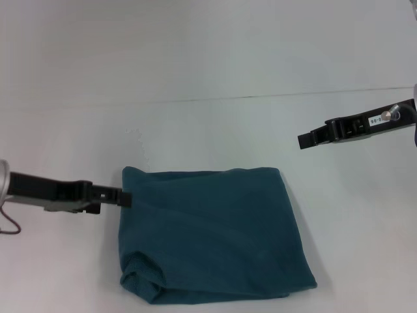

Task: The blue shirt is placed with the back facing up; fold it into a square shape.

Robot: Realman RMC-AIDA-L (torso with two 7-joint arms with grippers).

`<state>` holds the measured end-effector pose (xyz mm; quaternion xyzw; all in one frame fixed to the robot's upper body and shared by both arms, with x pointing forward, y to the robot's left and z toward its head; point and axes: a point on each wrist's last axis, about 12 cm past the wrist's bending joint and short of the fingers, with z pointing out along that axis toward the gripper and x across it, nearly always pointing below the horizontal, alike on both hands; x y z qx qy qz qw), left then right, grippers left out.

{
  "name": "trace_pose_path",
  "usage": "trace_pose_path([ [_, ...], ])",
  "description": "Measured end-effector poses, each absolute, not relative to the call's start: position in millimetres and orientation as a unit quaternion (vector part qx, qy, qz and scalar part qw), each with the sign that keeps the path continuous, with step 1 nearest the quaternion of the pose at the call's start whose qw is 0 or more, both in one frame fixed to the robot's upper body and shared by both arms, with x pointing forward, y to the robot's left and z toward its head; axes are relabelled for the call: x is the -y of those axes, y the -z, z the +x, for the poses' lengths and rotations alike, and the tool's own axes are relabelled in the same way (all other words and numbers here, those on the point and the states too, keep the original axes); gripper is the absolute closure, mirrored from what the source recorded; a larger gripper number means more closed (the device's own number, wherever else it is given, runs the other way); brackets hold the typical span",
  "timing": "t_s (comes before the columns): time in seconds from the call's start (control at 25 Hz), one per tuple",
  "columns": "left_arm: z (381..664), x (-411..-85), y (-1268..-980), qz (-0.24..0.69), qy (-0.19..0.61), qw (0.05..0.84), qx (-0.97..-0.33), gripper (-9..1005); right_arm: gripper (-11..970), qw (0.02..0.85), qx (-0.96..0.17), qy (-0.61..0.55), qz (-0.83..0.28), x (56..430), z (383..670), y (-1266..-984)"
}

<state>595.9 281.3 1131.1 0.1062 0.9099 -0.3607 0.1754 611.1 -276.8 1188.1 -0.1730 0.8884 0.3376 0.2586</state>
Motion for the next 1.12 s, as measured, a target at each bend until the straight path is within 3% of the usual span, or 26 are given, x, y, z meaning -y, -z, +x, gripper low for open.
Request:
trace_pose_path([
  [0.32,620,-252,-1122,0.11,0.308,0.151,-0.933,86,960,0.262,-0.886,-0.338,-0.178,274,611,-1190],
  [1.12,614,-221,-1109,0.145,0.3,0.119,-0.935,113,961,0.267,-0.885,-0.336,-0.18,275,609,-1191],
])
